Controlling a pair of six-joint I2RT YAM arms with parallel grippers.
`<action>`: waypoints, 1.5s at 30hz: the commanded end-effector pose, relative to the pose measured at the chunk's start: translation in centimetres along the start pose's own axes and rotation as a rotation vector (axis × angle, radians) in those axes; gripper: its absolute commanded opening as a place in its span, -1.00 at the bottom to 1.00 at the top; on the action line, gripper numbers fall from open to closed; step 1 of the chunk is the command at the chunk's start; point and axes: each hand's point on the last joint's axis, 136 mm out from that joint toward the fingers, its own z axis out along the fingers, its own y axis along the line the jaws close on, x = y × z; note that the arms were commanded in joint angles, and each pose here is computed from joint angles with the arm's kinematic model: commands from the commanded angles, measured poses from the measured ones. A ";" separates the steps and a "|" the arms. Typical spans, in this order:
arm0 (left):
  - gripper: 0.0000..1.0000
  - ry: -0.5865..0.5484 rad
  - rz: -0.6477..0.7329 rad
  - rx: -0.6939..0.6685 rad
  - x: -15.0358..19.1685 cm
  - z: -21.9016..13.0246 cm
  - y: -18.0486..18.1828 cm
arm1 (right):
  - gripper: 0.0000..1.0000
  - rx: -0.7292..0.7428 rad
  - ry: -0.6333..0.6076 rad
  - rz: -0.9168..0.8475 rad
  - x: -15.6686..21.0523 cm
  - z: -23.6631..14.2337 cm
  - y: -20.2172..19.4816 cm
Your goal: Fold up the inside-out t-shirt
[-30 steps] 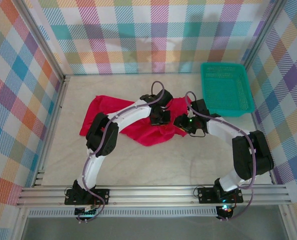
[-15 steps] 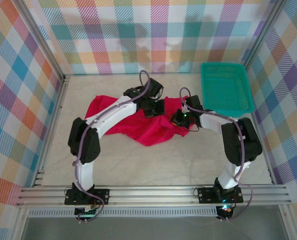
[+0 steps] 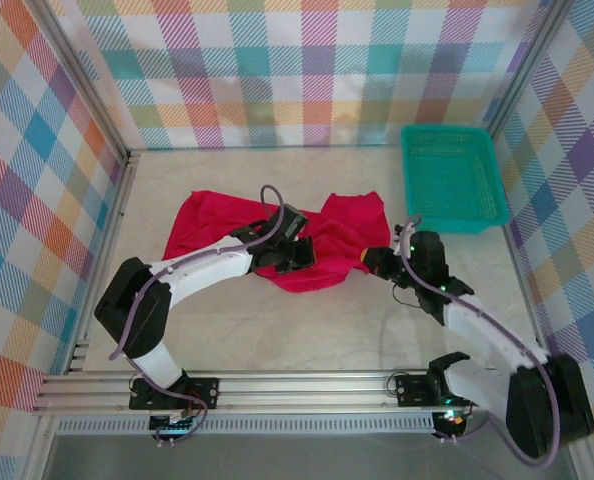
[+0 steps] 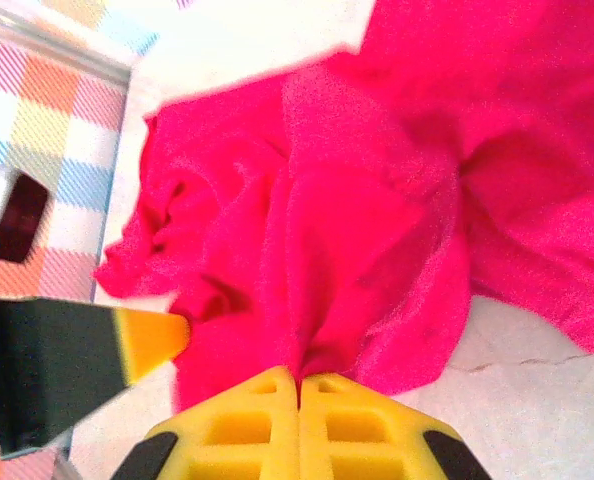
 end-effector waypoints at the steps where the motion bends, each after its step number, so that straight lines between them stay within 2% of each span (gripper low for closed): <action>1: -1.00 -0.102 0.011 0.000 -1.6 -0.6 -0.2 | -1.00 0.034 -0.160 -0.064 -2.4 -2.0 -0.1; 3: -1.00 -0.107 0.012 -0.011 -1.6 -0.8 0.0 | -1.00 0.046 -0.204 -0.070 -2.8 -2.8 -0.3; 6: -1.00 -0.128 0.023 0.006 -1.8 -1.5 -0.4 | -1.00 0.146 -0.251 -0.031 -2.7 -3.7 -2.6; 9: -1.00 -0.129 0.034 0.024 -1.5 -2.1 -0.9 | -1.00 0.234 -0.249 0.022 -2.0 -4.0 -4.9; 10: -1.00 -0.144 0.039 0.052 -1.8 -2.2 -1.6 | -0.94 0.248 -0.244 0.034 -1.8 -4.0 -5.3; 12: -1.00 -0.139 0.050 0.072 -1.5 -2.2 -2.2 | -0.71 0.277 -0.232 0.061 -1.1 -3.9 -6.3; 14: -1.00 -0.138 0.077 0.082 -1.1 -2.3 -2.7 | -0.66 0.312 -0.219 0.082 -0.5 -3.8 -7.2; 15: -0.97 -0.140 0.096 0.085 -0.9 -2.3 -3.1 | -0.57 0.344 -0.209 0.103 -0.3 -3.8 -7.9; 18: -0.30 -0.135 0.121 0.046 -0.7 -2.6 -2.7 | -0.31 0.375 -0.154 0.107 -0.1 -3.3 -7.9; 19: -0.10 -0.127 0.126 -0.001 -0.6 -2.8 -1.9 | -0.26 0.360 -0.132 0.096 -0.2 -2.9 -7.4; 20: -0.02 -0.134 0.133 -0.054 -0.9 -3.2 -1.1 | -0.22 0.338 -0.106 0.084 -0.3 -2.4 -6.6; 23: 0.02 -0.151 0.114 -0.167 -2.6 -4.7 1.5 | -0.15 0.275 -0.021 0.036 -0.3 -0.6 -4.4; 25: 0.03 -0.153 0.061 -0.188 -3.9 -5.6 3.6 | -0.13 0.257 0.047 -0.005 0.3 0.9 -3.4; 28: 0.03 -0.141 -0.064 -0.190 -6.0 -6.5 7.7 | -0.12 0.224 0.149 -0.050 2.2 3.1 -2.1; 31: 0.03 -0.109 -0.227 -0.198 -7.5 -7.1 12.7 | -0.01 0.193 0.248 -0.082 4.5 4.9 -0.9; 35: 0.03 -0.107 -0.383 -0.222 -8.7 -7.8 18.3 | 0.10 0.247 0.349 -0.114 6.8 6.7 -1.6; 38: 0.05 -0.115 -0.447 -0.251 -9.1 -8.1 21.0 | 0.06 0.280 0.358 -0.113 6.9 7.7 -2.4; 39: 0.06 -0.118 -0.471 -0.262 -9.2 -8.2 21.9 | -0.04 0.282 0.359 -0.117 6.8 8.0 -2.4; 43: 0.08 -0.128 -0.562 -0.251 -9.7 -8.6 24.3 | -0.95 0.243 0.359 -0.152 5.9 8.1 -0.8; 45: 0.09 -0.140 -0.584 -0.264 -9.9 -9.2 25.3 | -1.00 0.237 0.331 -0.188 4.8 7.1 0.3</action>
